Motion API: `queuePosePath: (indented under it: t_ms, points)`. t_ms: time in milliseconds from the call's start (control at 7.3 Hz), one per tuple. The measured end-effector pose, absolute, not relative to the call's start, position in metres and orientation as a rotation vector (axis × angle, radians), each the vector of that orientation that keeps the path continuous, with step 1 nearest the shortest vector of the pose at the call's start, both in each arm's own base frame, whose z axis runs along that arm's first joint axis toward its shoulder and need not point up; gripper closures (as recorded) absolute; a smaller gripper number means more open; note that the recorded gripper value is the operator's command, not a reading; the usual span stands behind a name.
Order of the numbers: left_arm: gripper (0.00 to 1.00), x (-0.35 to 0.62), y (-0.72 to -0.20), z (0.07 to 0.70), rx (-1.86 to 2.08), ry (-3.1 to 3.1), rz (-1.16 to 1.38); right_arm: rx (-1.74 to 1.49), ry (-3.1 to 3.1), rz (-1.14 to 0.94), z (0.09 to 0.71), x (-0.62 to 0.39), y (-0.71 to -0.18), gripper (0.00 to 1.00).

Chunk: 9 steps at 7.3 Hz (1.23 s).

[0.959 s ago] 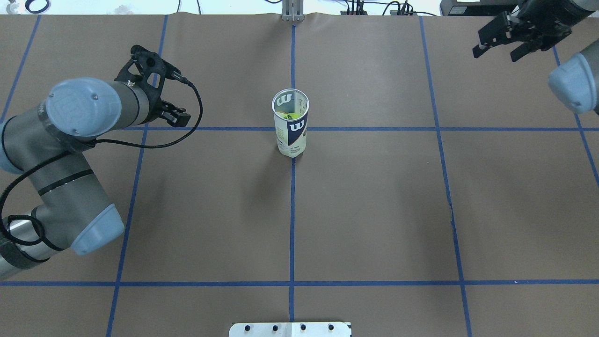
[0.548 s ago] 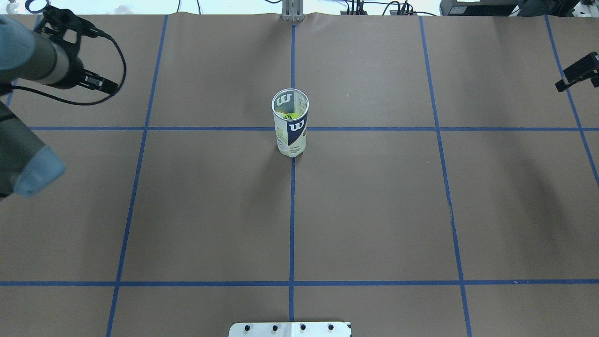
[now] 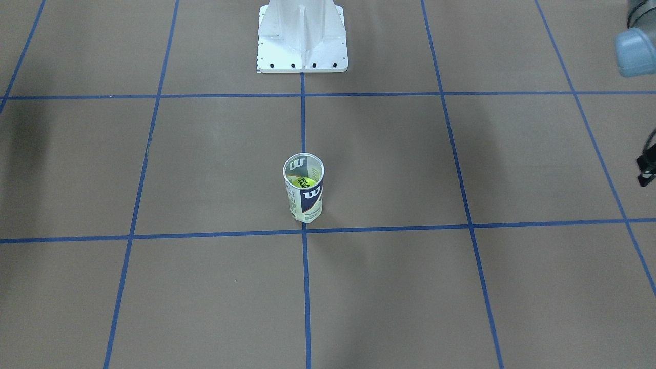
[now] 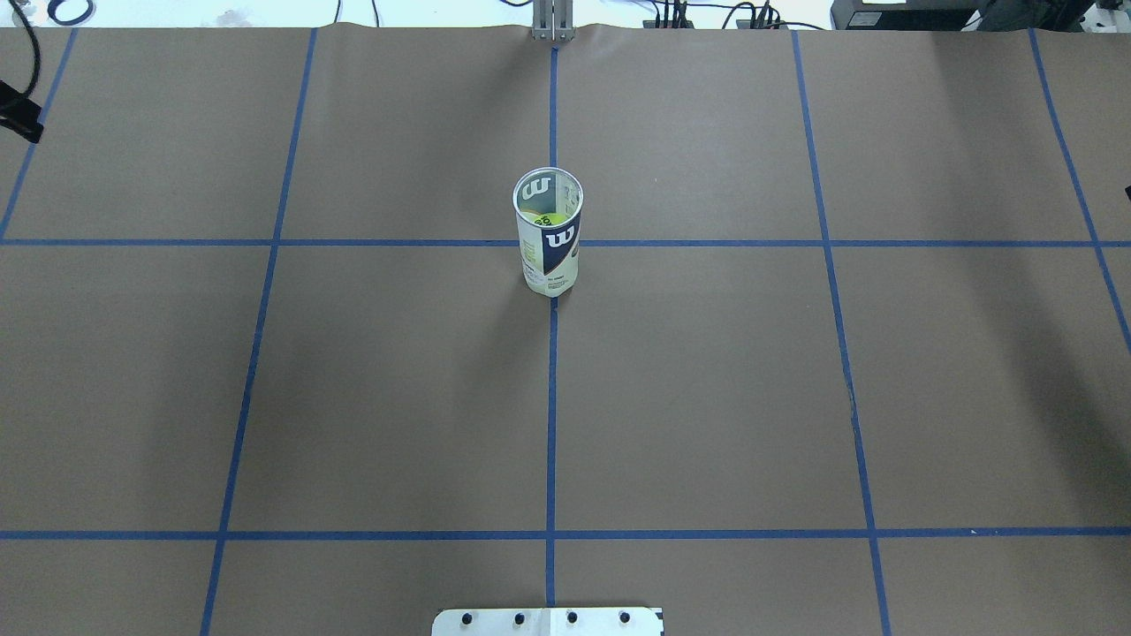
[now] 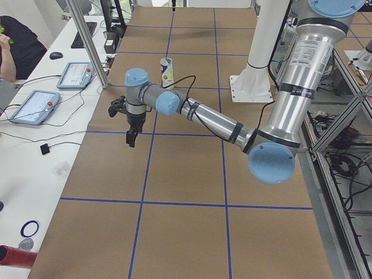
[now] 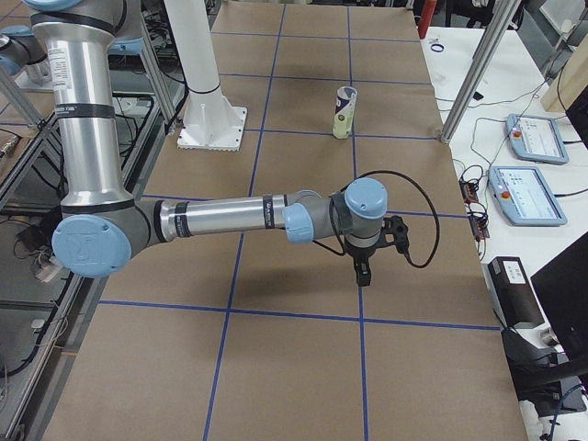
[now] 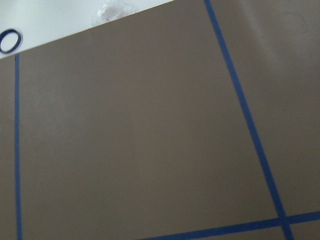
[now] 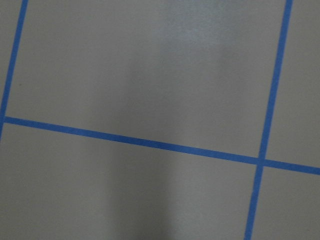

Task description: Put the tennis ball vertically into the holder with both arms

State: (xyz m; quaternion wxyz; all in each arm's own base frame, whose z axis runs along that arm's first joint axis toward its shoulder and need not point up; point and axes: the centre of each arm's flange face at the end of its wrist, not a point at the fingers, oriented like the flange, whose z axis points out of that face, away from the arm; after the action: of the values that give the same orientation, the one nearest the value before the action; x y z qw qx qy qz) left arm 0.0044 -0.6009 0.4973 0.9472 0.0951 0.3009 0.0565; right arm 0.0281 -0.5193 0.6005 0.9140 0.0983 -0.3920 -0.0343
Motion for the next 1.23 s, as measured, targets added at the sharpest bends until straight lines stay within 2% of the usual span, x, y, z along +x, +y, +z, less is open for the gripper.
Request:
queuePosePath:
  t_ms: [274,548,1233]
  points:
    - [0.01,-0.055,-0.600,0.570,0.116,0.602,0.099,0.257,-0.833,-0.072,0.646,0.041,-0.474,0.01]
    - [0.01,-0.066,-0.582,0.619,0.088,0.605,0.131,0.244,-0.891,-0.077,0.661,0.039,-0.449,0.01]
    - [0.01,-0.065,-0.559,0.641,0.083,0.680,0.151,0.081,-0.878,-0.010,0.626,0.036,-0.463,0.01]
